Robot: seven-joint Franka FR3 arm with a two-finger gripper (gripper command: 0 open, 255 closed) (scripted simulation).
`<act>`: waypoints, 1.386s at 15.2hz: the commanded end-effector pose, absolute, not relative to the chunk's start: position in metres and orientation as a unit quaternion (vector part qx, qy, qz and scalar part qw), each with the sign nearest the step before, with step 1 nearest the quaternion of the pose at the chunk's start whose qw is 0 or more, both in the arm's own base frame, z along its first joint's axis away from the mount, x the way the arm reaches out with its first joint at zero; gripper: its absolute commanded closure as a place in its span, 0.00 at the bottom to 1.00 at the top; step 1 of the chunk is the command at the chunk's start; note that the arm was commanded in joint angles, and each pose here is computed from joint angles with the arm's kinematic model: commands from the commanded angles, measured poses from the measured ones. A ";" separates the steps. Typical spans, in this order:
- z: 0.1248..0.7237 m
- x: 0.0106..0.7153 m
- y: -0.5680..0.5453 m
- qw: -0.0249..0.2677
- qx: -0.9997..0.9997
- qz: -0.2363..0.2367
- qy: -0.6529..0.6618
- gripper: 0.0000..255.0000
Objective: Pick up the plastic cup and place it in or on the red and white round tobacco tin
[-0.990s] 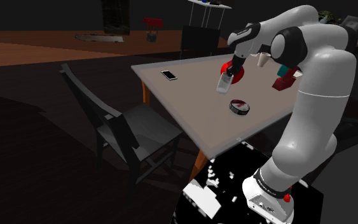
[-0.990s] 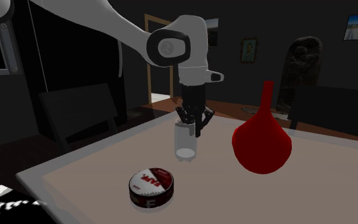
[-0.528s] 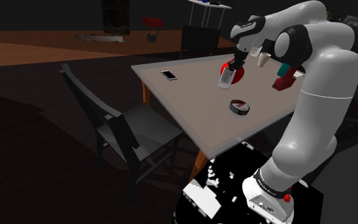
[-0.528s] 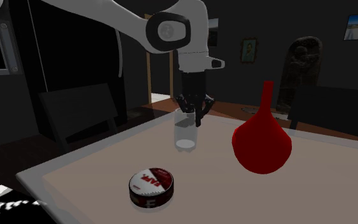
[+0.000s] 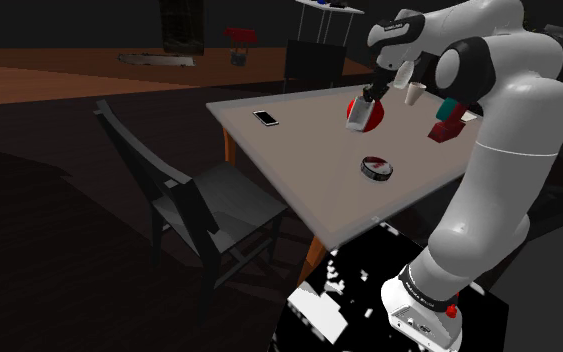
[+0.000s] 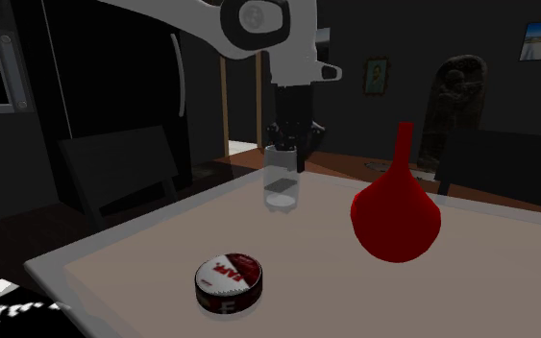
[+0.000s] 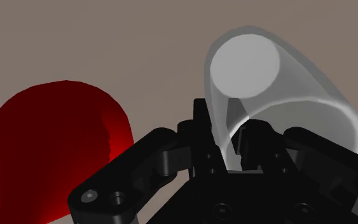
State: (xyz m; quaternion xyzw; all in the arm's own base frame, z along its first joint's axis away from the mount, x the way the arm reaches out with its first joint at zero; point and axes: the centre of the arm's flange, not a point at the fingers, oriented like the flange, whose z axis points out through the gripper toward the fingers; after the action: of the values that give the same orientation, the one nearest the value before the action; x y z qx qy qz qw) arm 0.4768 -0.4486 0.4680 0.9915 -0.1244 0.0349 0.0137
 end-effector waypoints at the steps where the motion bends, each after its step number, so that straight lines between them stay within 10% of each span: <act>1: 0.479 0.476 -0.447 0.014 0.991 0.035 -0.125 1.00; 21: 0.511 0.308 -0.402 0.014 0.991 0.035 -0.125 1.00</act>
State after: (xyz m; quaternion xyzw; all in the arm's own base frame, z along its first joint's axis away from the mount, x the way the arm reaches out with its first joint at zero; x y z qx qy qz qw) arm 0.3084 -0.4017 0.5153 0.9915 -0.1247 0.0347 0.0136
